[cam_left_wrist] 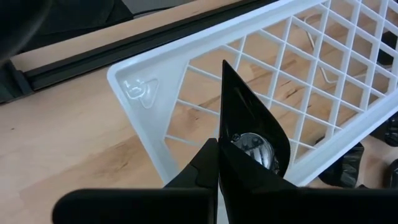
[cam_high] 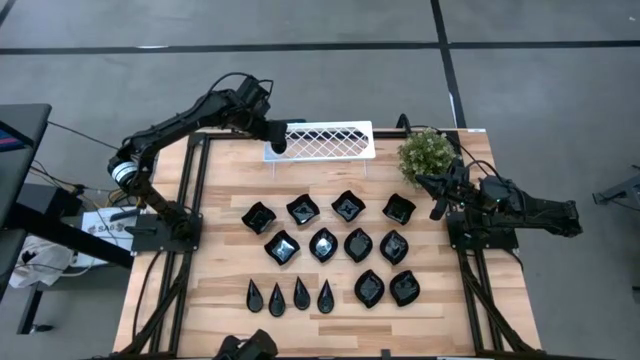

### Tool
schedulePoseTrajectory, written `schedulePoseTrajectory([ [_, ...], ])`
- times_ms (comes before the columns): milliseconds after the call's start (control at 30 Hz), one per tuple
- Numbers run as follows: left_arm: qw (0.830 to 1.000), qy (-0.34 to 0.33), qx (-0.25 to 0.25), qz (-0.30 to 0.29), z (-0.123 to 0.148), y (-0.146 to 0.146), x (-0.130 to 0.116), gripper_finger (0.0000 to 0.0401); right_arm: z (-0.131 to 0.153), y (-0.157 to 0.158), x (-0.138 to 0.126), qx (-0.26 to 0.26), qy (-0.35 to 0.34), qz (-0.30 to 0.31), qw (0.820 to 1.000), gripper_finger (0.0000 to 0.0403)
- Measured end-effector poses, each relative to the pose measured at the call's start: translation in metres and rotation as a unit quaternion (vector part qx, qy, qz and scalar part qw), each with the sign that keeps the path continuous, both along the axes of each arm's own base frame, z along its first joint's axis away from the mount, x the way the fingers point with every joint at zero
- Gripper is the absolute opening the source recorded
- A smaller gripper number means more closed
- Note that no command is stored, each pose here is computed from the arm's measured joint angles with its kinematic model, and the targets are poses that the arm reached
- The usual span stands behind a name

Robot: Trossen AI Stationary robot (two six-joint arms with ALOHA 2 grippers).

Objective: Pick & Place Mini shaped plates
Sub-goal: Put the black drop-shaped plate on the shelf

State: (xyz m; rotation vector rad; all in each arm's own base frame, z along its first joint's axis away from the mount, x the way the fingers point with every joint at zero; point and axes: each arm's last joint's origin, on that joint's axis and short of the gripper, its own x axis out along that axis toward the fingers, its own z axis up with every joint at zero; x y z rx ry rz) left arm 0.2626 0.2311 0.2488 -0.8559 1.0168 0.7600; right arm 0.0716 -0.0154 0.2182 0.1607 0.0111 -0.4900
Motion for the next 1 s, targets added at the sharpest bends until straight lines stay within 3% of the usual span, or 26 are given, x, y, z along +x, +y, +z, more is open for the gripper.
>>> schedulePoseTrajectory([
  [633,1.0,0.005,0.011,-0.016,0.0,-0.001,0.001,0.0006,0.0,0.0,0.0,0.0,-0.001,0.0,1.0,0.0001],
  [800,1.0,0.017,-0.002,-0.014,-0.012,-0.004,-0.003,0.0008,0.0,0.0,0.0,0.0,-0.001,0.0,1.0,0.0001],
  [1000,1.0,0.017,-0.008,-0.003,-0.017,-0.005,-0.003,0.005,0.0,0.0,0.0,0.0,-0.001,0.0,1.0,0.0001],
])
